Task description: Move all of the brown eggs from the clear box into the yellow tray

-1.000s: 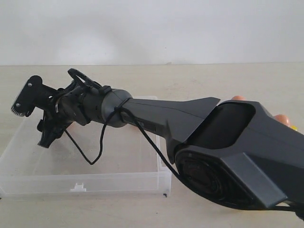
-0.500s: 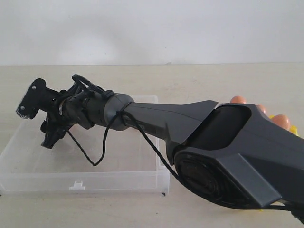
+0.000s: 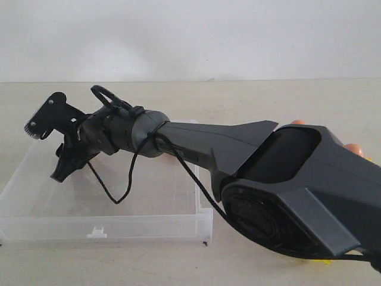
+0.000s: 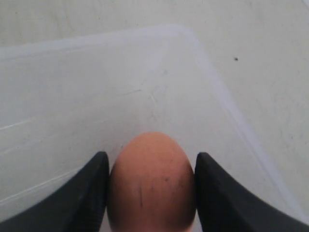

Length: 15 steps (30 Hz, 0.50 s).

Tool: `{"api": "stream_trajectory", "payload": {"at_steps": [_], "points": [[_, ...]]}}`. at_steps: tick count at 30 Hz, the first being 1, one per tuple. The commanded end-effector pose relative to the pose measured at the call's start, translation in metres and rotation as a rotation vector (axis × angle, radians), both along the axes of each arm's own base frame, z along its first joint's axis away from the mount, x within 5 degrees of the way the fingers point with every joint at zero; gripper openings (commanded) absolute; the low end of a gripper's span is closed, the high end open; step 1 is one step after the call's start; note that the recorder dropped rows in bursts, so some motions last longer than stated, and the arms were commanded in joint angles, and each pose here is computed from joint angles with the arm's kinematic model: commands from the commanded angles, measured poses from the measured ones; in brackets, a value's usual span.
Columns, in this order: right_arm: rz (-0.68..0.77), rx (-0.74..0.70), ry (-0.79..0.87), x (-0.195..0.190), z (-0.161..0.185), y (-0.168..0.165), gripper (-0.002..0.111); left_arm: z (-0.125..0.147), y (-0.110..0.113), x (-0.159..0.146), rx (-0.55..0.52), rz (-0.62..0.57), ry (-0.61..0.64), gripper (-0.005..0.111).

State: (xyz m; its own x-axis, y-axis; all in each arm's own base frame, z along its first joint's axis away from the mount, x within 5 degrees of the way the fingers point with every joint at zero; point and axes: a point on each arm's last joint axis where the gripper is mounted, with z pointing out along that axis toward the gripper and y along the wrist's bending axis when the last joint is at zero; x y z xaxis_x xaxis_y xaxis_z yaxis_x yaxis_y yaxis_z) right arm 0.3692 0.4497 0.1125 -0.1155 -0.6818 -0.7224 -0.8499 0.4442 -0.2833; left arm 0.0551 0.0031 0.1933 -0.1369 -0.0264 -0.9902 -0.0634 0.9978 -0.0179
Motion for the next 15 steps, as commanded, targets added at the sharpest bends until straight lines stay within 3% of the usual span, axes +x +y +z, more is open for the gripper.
{"api": "stream_trajectory", "payload": {"at_steps": [1, 9, 15], "points": [[-0.120, 0.047, 0.117, -0.002, 0.026, -0.007, 0.000, -0.001, 0.000, 0.000, 0.002, 0.001, 0.006, -0.004], [-0.171, 0.143, 0.130, -0.008, 0.095, -0.015, 0.000, -0.001, 0.000, 0.000, 0.002, 0.001, 0.006, -0.004], [-0.203, 0.114, 0.172, -0.016, 0.123, -0.026, 0.000, -0.001, 0.000, 0.000, 0.002, 0.001, 0.006, -0.004]]}}
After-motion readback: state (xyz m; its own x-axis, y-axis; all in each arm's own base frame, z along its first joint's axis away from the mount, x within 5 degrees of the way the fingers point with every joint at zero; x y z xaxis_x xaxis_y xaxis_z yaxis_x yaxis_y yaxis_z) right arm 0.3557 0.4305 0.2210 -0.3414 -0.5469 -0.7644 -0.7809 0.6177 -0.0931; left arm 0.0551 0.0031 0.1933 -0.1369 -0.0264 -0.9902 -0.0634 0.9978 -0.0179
